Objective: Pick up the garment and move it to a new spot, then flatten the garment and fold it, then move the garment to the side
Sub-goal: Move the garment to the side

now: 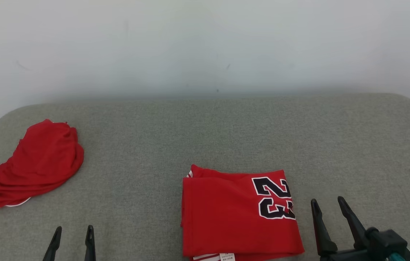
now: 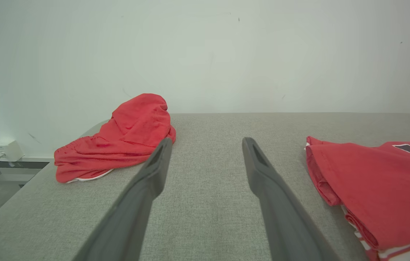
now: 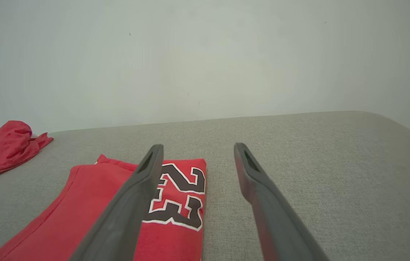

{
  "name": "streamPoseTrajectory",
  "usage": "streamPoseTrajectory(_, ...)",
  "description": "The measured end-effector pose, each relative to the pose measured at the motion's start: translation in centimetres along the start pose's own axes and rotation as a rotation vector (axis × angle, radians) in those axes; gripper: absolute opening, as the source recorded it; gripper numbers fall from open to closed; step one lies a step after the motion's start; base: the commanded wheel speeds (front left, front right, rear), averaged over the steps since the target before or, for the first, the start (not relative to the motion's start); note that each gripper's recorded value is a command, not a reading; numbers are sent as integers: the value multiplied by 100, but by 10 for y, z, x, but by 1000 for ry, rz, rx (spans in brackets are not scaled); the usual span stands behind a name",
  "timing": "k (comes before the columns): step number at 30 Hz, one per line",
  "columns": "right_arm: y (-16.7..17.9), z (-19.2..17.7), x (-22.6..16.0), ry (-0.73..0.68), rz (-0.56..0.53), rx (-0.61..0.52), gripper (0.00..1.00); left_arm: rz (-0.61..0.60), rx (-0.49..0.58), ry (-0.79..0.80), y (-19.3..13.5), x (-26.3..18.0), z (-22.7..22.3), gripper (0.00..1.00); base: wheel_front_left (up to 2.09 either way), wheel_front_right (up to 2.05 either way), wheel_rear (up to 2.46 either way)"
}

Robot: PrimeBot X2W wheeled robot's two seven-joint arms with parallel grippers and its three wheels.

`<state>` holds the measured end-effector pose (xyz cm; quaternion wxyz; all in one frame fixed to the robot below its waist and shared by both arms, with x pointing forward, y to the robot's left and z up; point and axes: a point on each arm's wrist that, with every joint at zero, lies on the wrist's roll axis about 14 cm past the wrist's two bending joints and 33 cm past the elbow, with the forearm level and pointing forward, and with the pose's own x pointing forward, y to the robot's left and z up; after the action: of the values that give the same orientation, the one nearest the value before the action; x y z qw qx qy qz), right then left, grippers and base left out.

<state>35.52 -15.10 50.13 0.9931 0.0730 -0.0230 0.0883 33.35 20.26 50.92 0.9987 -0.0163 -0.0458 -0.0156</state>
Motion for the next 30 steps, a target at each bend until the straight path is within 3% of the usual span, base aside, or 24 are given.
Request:
streamPoseTrajectory(11, -1, -26, 41, 169, 26, -37, 100, 14, -18, 10, 0, 3, -4, 100, 0, 0, 0)
streamPoseTrajectory(29, 9, -124, 55, 489, 55, -1, 100, 60, -24, 60, 13, 13, -20, 100, 0, 0, 0)
streamPoseTrajectory(30, 9, -127, 55, 500, 54, 6, 77, 61, -23, 60, 13, 14, -20, 100, 0, 0, 0)
